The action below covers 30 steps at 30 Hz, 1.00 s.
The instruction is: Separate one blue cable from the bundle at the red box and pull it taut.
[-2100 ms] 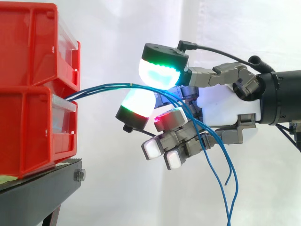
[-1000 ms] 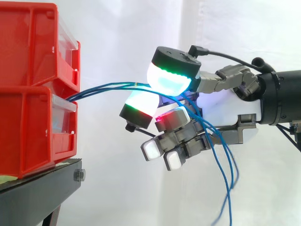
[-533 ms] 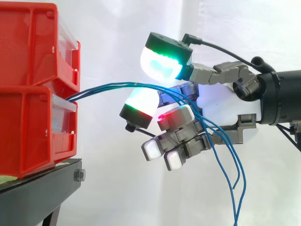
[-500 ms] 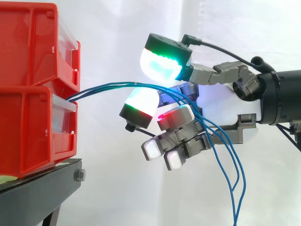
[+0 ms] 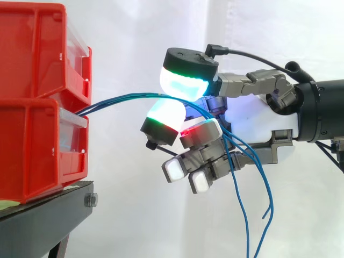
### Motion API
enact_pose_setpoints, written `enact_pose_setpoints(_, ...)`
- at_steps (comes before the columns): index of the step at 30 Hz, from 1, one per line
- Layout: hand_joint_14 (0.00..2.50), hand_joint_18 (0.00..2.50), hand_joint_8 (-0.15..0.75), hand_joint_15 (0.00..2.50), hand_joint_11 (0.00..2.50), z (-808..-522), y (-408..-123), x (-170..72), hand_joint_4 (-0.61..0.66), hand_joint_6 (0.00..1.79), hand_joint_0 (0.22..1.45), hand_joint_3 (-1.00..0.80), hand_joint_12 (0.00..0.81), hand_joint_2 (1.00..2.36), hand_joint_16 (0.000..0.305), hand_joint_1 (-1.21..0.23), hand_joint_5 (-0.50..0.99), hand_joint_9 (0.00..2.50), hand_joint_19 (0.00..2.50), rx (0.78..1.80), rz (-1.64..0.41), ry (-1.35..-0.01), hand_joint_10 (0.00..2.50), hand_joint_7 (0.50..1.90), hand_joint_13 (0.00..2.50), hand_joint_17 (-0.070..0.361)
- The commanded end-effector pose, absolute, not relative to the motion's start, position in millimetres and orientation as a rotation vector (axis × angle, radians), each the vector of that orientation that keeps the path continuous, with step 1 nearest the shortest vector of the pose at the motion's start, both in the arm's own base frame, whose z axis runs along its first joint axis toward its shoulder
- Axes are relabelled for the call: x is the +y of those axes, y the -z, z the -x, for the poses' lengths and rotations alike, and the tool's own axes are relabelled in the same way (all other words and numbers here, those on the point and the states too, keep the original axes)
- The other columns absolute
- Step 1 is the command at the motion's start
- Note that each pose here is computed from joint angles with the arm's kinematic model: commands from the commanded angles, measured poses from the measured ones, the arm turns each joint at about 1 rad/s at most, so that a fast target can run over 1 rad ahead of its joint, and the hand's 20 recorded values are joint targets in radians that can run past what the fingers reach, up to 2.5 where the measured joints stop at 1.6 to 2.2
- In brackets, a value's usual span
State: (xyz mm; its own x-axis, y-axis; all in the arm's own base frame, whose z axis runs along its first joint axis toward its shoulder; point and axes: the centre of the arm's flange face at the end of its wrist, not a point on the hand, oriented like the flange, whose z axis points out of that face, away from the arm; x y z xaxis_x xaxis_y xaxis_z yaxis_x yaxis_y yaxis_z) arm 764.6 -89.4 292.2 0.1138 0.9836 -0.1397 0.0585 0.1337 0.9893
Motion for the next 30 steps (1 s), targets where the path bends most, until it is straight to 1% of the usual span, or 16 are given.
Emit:
enact_pose_setpoints(1,0.02,0.84,0.318,0.61,1.34,-764.7,-293.3,-89.5,-0.09,0.91,0.70,-0.17,0.374,1.02,0.045,-0.89,-0.18,1.20,0.73,1.219,-1.196,-0.998,0.02,1.25,0.86,0.100)
enact_pose_setpoints(2,0.02,0.84,0.315,0.61,1.34,-764.5,-292.6,-88.4,-0.09,0.91,0.69,-0.19,0.372,1.02,0.044,-0.87,-0.18,1.21,0.73,1.221,-1.196,-0.999,0.02,1.21,0.86,0.100)
enact_pose_setpoints(3,0.02,0.85,0.320,0.61,1.35,-764.6,-291.4,-89.5,-0.05,0.91,0.66,-0.22,0.374,1.02,0.045,-0.84,-0.17,1.24,0.74,1.221,-1.198,-0.997,0.02,1.23,0.87,0.100)
enact_pose_setpoints(4,0.02,0.85,0.318,0.61,1.36,-764.4,-292.6,-89.5,-0.02,0.91,0.64,-0.25,0.378,1.02,0.045,-0.81,-0.17,1.26,0.74,1.220,-1.197,-0.997,0.02,1.19,0.88,0.101)
enact_pose_setpoints(6,0.02,0.85,0.317,0.62,1.37,-764.4,-292.6,-89.5,0.02,0.90,0.61,-0.32,0.376,1.01,0.045,-0.75,-0.16,1.28,0.75,1.219,-1.198,-0.999,0.03,1.18,0.89,0.101)
enact_pose_setpoints(9,0.02,0.86,0.317,0.62,1.38,-764.4,-292.6,-89.5,0.04,0.89,0.59,-0.38,0.380,1.01,0.046,-0.68,-0.15,1.30,0.76,1.219,-1.199,-1.000,0.02,1.14,0.89,0.103)
enact_pose_setpoints(11,0.02,0.86,0.317,0.61,1.37,-764.9,-292.1,-89.5,0.04,0.88,0.58,-0.41,0.380,1.01,0.046,-0.65,-0.15,1.31,0.76,1.219,-1.199,-1.000,0.02,1.16,0.89,0.103)
enact_pose_setpoints(14,0.02,0.86,0.323,0.62,1.36,-764.7,-293.3,-89.5,0.04,0.88,0.56,-0.47,0.384,1.00,0.047,-0.60,-0.15,1.32,0.76,1.217,-1.199,-1.002,0.03,1.13,0.89,0.105)
enact_pose_setpoints(15,0.02,0.86,0.323,0.62,1.38,-764.7,-293.3,-89.5,0.05,0.87,0.56,-0.50,0.384,1.00,0.047,-0.59,-0.15,1.32,0.77,1.217,-1.199,-1.002,0.02,1.14,0.89,0.105)
enact_pose_setpoints(18,0.02,0.87,0.325,0.62,1.37,-764.7,-292.0,-89.8,0.05,0.86,0.55,-0.50,0.387,1.00,0.048,-0.57,-0.14,1.32,0.76,1.217,-1.202,-0.998,0.02,1.14,0.90,0.108)
enact_pose_setpoints(23,0.02,0.88,0.332,0.62,1.37,-764.0,-292.3,-89.9,0.07,0.84,0.52,-0.50,0.399,1.00,0.050,-0.60,-0.14,1.32,0.75,1.218,-1.203,-0.997,0.02,1.12,0.90,0.112)
enact_pose_setpoints(25,0.02,0.88,0.333,0.62,1.37,-764.3,-293.0,-89.8,0.08,0.82,0.52,-0.50,0.403,1.00,0.050,-0.66,-0.15,1.31,0.75,1.217,-1.202,-0.998,0.02,1.12,0.90,0.113)
enact_pose_setpoints(26,0.02,0.88,0.327,0.62,1.36,-764.0,-292.3,-89.9,0.08,0.81,0.52,-0.50,0.403,1.00,0.050,-0.72,-0.15,1.31,0.75,1.218,-1.203,-0.997,0.02,1.13,0.89,0.112)
enact_pose_setpoints(28,0.02,0.85,0.313,0.61,1.36,-764.3,-293.0,-89.8,0.07,0.80,0.55,-0.50,0.396,1.00,0.048,-0.78,-0.16,1.28,0.75,1.217,-1.202,-0.998,0.02,1.12,0.87,0.109)
enact_pose_setpoints(30,0.02,0.83,0.298,0.62,1.36,-764.2,-291.1,-89.8,0.06,0.80,0.61,-0.50,0.387,1.00,0.046,-0.83,-0.17,1.24,0.76,1.220,-1.204,-0.996,0.02,1.11,0.85,0.104)
